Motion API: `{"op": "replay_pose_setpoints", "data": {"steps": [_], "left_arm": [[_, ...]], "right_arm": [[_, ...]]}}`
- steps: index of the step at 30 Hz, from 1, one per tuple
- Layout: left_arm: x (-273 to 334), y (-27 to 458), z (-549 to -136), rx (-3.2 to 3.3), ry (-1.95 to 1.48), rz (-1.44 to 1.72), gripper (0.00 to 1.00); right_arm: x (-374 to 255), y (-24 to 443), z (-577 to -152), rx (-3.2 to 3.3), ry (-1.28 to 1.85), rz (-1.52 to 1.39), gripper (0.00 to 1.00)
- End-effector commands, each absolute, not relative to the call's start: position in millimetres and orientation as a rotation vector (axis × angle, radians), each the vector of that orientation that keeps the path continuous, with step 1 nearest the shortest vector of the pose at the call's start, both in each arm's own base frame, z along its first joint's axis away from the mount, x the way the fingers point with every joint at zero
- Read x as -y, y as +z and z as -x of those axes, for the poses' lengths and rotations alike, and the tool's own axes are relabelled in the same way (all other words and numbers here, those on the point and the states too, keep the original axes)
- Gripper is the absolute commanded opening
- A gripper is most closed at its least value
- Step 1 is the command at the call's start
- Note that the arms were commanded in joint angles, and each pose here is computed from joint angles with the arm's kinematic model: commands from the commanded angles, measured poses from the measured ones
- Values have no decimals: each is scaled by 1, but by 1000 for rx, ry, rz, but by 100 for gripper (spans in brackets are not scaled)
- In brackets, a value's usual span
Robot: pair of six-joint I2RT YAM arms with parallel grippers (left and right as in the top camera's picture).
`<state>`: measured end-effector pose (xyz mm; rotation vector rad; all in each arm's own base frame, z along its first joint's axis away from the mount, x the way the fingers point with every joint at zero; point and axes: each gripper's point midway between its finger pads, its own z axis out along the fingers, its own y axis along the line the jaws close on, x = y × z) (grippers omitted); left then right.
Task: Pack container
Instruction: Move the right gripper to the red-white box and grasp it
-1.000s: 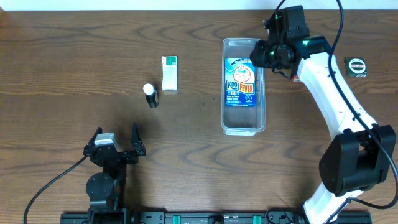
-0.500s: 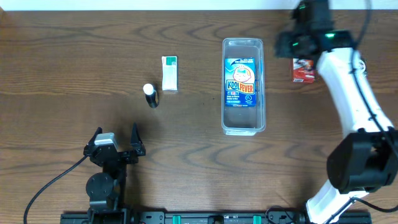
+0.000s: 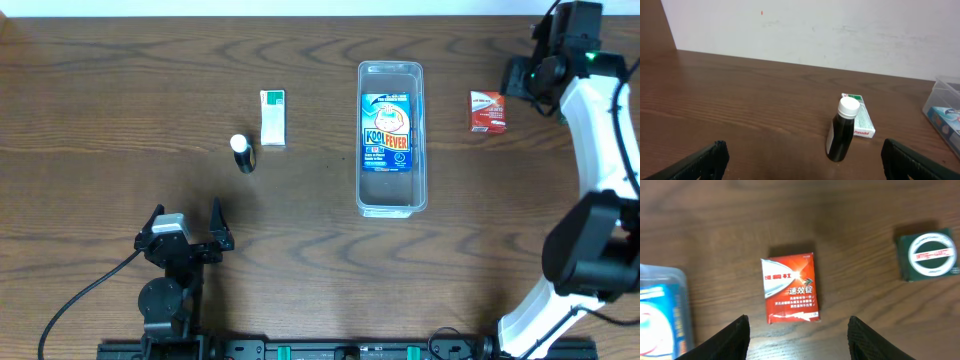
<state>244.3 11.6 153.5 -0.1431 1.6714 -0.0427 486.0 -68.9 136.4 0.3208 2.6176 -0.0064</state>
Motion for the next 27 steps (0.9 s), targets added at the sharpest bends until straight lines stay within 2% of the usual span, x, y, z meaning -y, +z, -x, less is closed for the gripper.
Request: {"op": "replay_pose_setpoints", "data": {"steps": [1, 6, 7, 8, 11, 15, 27], "left_arm": [[-15, 136, -243, -1720, -17, 148, 98], [-15, 136, -243, -1720, -17, 148, 98], [-15, 136, -243, -1720, -17, 148, 98], [-15, 136, -243, -1720, -17, 148, 98], [-15, 136, -243, -1720, -17, 148, 98], [-15, 136, -243, -1720, -17, 148, 98], [-15, 136, -243, -1720, -17, 148, 98]], "right_arm": [[67, 100, -486, -2691, -22, -294, 61], [68, 71, -492, -2723, -20, -295, 64], [67, 67, -493, -2728, -21, -291, 68], [67, 62, -494, -2738, -24, -265, 78], [64, 54, -496, -2748, -30, -220, 80], [60, 54, -501, -2735, -25, -198, 92], [49, 38, -505, -2751, -114, -157, 92]]}}
